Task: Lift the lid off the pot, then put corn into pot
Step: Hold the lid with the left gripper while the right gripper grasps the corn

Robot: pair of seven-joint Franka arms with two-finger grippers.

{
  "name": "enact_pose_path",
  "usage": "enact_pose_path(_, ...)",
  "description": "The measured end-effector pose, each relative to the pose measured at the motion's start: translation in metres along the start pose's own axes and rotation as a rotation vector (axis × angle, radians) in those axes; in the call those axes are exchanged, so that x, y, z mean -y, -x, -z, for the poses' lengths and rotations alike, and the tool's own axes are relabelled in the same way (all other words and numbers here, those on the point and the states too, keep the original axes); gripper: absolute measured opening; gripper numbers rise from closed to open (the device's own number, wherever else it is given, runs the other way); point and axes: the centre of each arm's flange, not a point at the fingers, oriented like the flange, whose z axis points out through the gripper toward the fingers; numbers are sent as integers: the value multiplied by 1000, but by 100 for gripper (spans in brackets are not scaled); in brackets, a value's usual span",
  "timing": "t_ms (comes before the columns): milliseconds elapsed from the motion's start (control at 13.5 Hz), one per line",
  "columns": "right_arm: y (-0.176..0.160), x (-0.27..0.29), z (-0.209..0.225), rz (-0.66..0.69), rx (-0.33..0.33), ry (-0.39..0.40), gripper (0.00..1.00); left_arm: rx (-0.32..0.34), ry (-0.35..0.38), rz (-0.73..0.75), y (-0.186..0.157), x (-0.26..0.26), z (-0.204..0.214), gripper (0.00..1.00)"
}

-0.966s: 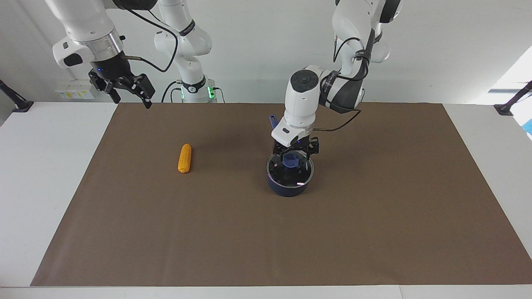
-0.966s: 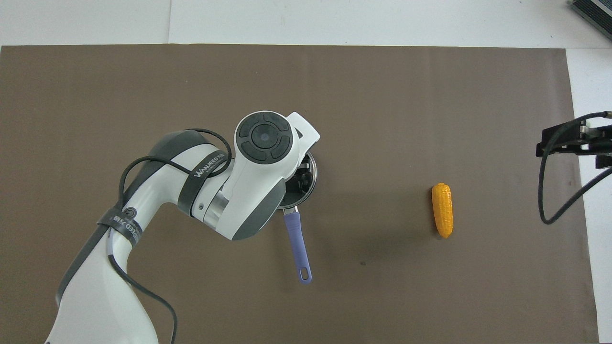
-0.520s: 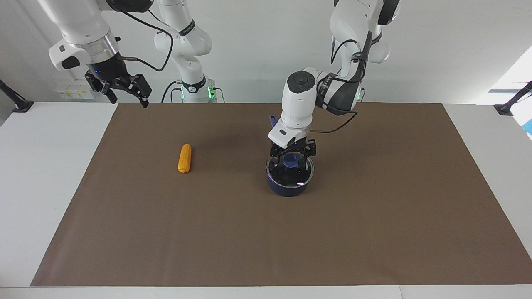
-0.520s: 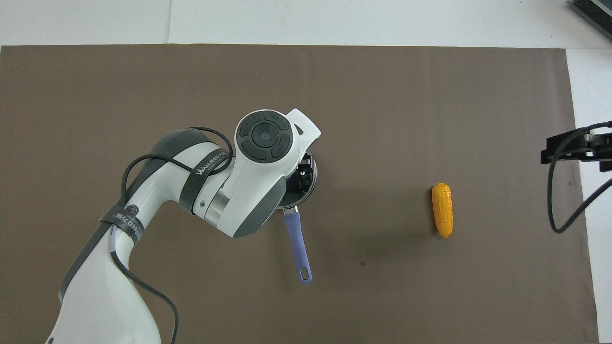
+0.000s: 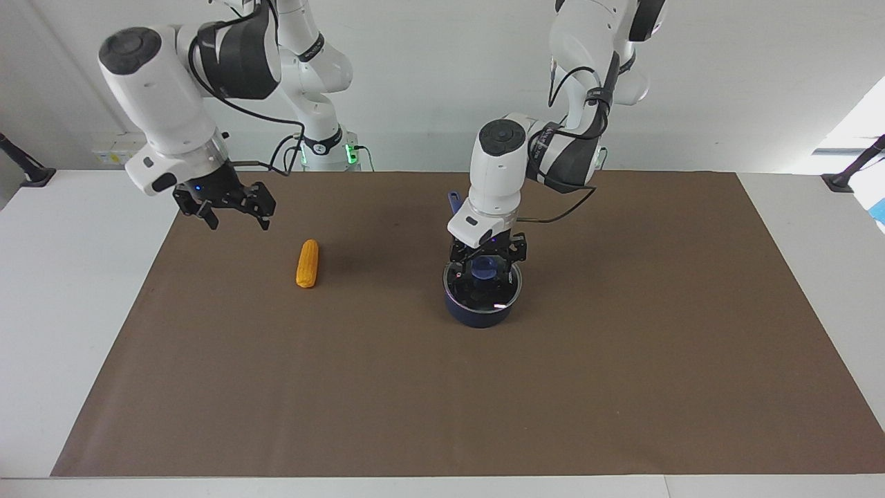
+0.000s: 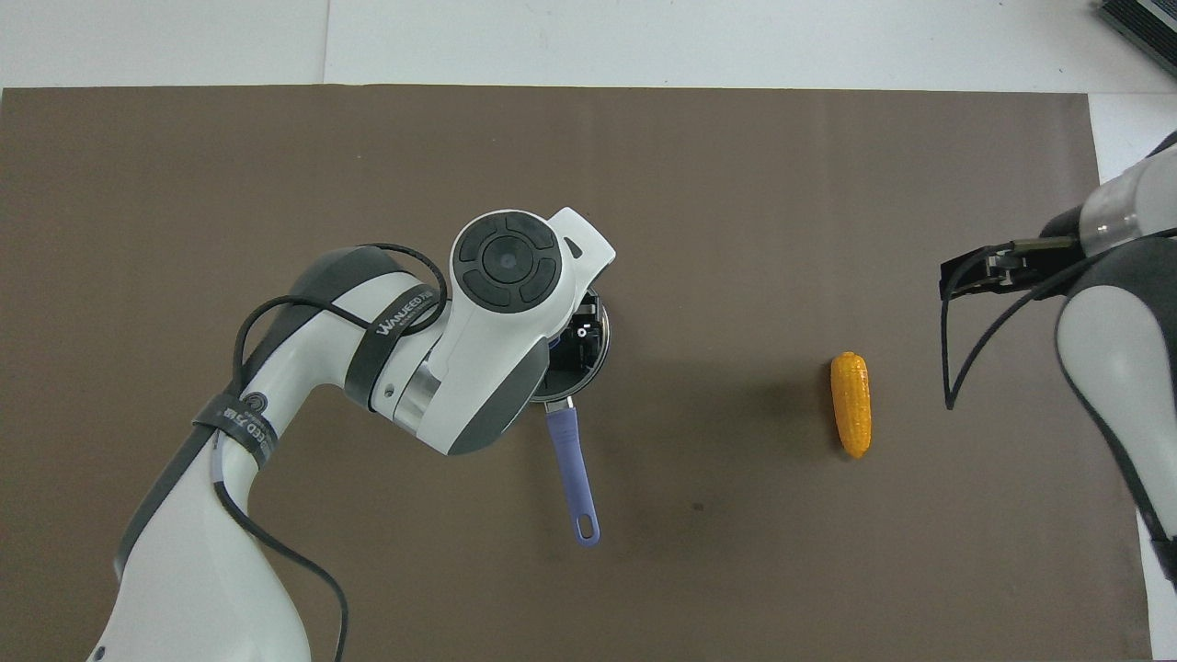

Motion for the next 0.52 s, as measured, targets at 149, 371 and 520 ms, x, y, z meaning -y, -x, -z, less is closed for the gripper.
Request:
enact_pose_path(149,-3,25,-62,43,-5,-1,100,3,-5,-2,0,0,-4,100)
enact_pose_path(371,13,30,-122,52,30,0,100,4,-20,-9,-1,0,-11,96)
enact_pose_path(520,24,29,-141,50,49,1,100,6,-22,-9,-1,0,-12,89)
